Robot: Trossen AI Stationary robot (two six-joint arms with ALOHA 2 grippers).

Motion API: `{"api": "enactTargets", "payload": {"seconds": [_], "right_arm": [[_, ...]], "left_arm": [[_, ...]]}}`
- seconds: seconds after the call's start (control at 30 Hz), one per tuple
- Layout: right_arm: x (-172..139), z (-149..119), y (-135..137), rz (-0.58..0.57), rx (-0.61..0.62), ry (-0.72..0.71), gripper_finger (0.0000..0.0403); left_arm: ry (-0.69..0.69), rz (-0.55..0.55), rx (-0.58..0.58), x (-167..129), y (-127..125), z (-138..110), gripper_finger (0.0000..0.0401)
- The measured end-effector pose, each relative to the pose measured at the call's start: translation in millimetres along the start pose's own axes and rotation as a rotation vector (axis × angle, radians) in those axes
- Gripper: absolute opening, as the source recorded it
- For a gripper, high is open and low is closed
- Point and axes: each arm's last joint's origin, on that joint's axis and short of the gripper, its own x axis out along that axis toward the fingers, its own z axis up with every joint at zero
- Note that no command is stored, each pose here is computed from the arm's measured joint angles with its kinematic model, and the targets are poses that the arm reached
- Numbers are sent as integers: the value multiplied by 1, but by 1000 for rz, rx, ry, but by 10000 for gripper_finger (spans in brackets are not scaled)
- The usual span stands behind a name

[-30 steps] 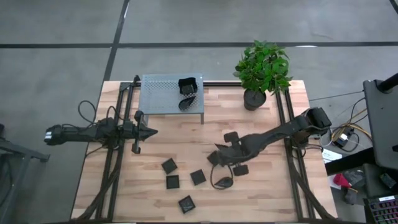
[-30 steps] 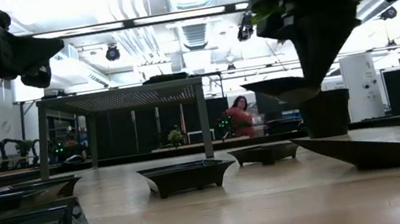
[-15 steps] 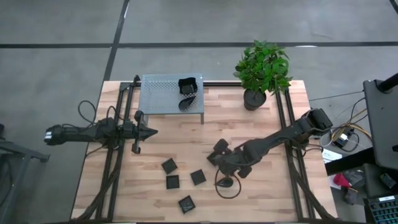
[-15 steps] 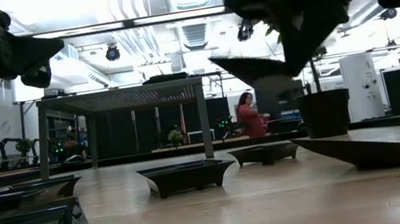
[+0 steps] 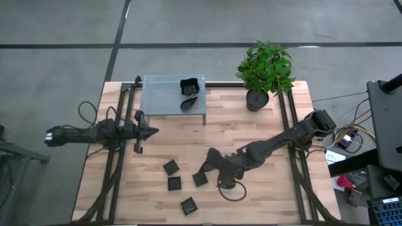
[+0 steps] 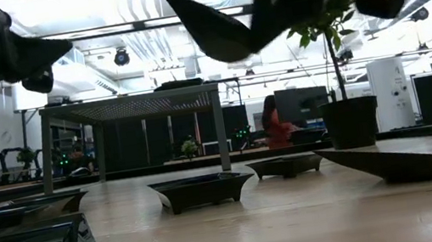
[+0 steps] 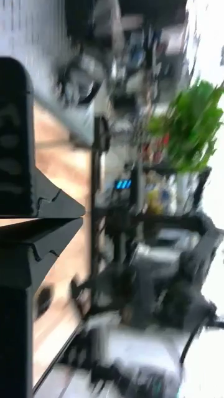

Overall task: Pick & Place Mini shaped plates
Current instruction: Stack the drop-shaped plate on top of the stacked drop-shaped plates on the shelf

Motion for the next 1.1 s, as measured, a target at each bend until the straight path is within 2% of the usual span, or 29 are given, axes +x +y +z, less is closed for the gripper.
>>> {"api": "enactTargets", "payload": {"seconds": [0.07, 0.27, 0.43, 0.63, 0.8, 0.93, 1.1], "right_arm": [[0, 2, -3, -29, -33, -23, 8], [-1, 8, -11, -116, -84, -84, 8], [-1, 10, -17, -168, -122, -110, 8], [-4, 17, -26, -245, -124, -204, 8], [-8, 22, -34, -325, -102, -265, 8], [-12, 26, -41, -393, -85, -330, 8], [-18, 30, -52, -422, -55, -507, 8]], "left_arm": [[-57, 37, -33, 0, 1, 5, 0], [-187, 48, -171, -2, 2, 18, 0], [-175, 38, -272, 0, 2, 16, 0], [-121, -40, -266, 7, -2, 12, 6], [-181, -133, -289, 13, -7, 19, 57], [-125, -139, -304, 20, -9, 16, 99], [-80, -243, -216, 35, -17, 28, 111]]}}
